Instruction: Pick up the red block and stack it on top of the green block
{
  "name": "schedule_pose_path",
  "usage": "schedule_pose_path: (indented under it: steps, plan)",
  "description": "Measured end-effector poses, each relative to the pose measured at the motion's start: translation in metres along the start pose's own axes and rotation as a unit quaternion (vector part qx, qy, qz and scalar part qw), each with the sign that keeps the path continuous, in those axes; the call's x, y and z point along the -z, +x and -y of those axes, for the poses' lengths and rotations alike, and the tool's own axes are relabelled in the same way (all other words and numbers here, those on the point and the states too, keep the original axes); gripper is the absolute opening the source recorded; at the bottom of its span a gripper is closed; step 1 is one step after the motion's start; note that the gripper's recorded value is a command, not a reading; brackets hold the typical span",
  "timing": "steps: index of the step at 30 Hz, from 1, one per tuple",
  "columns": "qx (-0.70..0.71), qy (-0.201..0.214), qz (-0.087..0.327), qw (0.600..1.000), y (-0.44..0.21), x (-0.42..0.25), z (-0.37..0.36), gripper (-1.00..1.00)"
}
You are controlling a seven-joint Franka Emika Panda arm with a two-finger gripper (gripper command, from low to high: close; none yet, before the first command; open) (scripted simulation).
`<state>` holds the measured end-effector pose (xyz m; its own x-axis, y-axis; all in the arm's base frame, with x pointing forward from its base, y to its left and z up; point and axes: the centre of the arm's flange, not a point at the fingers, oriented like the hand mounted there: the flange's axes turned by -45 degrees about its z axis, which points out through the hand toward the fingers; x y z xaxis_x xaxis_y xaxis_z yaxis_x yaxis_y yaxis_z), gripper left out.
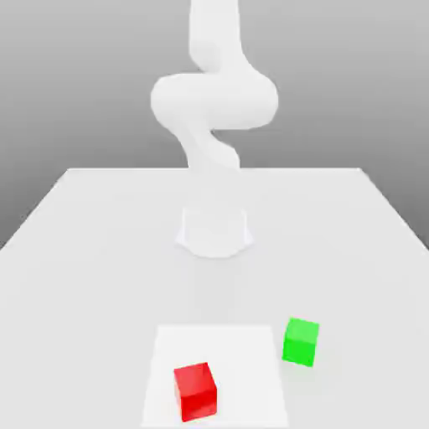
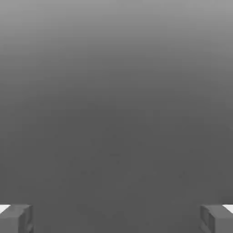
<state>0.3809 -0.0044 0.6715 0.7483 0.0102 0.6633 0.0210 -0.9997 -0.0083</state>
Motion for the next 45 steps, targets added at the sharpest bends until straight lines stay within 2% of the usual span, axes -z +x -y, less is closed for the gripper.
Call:
schedule_pose_path:
  steps: [11,24,29,30,37,42,45]
  plan:
    - [0.054,0.033,0.163,0.985,-0.062,-0.218,-0.012,0.00]
    - [0.122,0.043,0.342,0.931,-0.234,-0.395,-0.027,0.00]
    - [0.126,0.043,0.352,0.927,-0.281,-0.442,-0.029,0.00]
    - [0.126,0.043,0.352,0.926,-0.286,-0.447,-0.029,-1.00]
    - [0.126,0.043,0.352,0.926,-0.285,-0.446,-0.029,-1.00]
    - [0.128,0.044,0.352,0.926,-0.250,-0.406,-0.027,-1.00]
    - [0.188,0.062,0.349,0.916,-0.247,-0.389,-0.004,-1.00]
